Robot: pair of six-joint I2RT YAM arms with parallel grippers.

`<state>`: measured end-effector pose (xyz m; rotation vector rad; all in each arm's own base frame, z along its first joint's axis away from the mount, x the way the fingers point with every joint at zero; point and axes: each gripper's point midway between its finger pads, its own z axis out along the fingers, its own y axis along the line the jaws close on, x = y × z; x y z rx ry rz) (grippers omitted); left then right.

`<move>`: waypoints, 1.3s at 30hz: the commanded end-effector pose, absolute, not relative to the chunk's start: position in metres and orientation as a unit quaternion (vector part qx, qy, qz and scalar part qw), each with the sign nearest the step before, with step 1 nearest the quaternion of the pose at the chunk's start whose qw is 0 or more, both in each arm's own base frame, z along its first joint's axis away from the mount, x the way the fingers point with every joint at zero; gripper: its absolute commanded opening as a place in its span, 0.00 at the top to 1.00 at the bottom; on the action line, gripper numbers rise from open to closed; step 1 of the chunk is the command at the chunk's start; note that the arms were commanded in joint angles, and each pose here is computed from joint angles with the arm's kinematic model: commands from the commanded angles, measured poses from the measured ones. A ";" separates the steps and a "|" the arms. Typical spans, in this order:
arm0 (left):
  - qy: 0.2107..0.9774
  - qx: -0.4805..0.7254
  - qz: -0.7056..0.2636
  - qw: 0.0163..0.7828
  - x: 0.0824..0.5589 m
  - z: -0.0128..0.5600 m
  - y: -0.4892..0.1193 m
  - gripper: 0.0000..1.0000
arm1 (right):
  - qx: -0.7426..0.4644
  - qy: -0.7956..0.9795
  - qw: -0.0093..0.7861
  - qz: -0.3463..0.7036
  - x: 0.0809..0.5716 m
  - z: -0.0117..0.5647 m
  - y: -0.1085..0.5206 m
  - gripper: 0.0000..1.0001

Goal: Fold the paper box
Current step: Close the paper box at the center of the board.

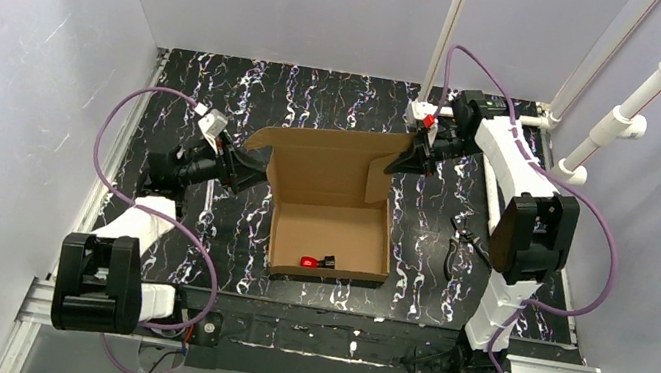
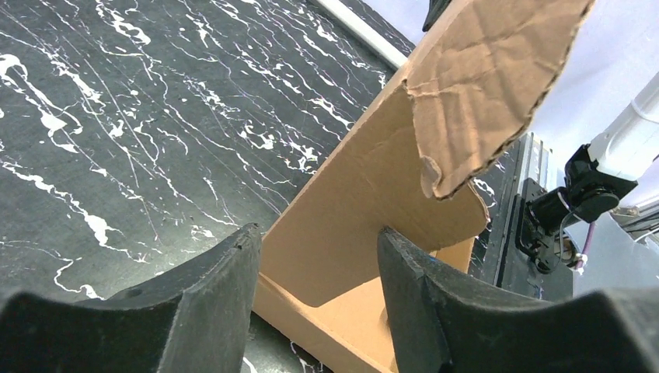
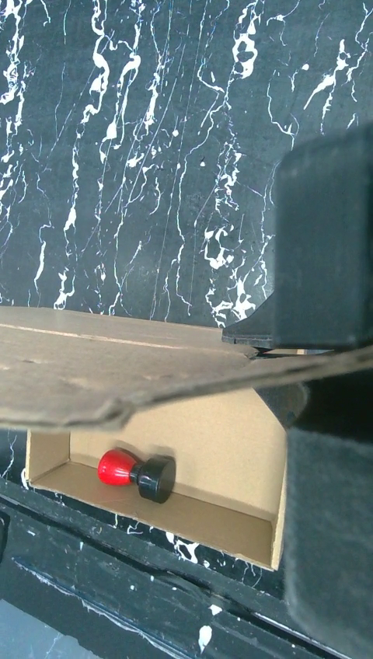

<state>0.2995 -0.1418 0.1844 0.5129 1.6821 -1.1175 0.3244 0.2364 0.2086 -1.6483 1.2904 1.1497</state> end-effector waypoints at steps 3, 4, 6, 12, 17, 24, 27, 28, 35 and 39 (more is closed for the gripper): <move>0.680 0.249 -0.470 0.504 0.301 0.190 -0.153 0.44 | -0.652 0.508 0.355 0.437 0.326 0.206 0.232 0.99; 0.679 0.253 -0.472 0.502 0.303 0.190 -0.156 0.43 | -0.651 0.506 0.354 0.441 0.324 0.206 0.232 0.99; 0.681 0.253 -0.472 0.500 0.309 0.189 -0.159 0.43 | -0.650 0.504 0.352 0.446 0.323 0.206 0.233 0.99; 0.674 0.268 -0.483 0.491 0.313 0.192 -0.175 0.44 | -0.650 0.500 0.351 0.451 0.319 0.206 0.233 0.99; 0.668 0.265 -0.497 0.486 0.319 0.196 -0.183 0.55 | -0.649 0.496 0.350 0.459 0.317 0.206 0.235 0.99; 0.654 0.257 -0.497 0.508 0.327 0.202 -0.188 0.55 | -0.647 0.491 0.350 0.466 0.314 0.208 0.240 0.99; 0.644 0.252 -0.491 0.530 0.330 0.206 -0.187 0.49 | -0.646 0.490 0.349 0.470 0.312 0.209 0.242 0.99; 0.639 0.255 -0.486 0.538 0.331 0.207 -0.186 0.48 | -0.645 0.490 0.349 0.472 0.312 0.209 0.243 0.99; 0.609 0.268 -0.484 0.568 0.330 0.216 -0.187 0.44 | -0.639 0.484 0.347 0.487 0.309 0.213 0.253 0.99; 0.604 0.262 -0.482 0.578 0.332 0.217 -0.186 0.43 | -0.644 0.478 0.340 0.491 0.307 0.213 0.262 0.99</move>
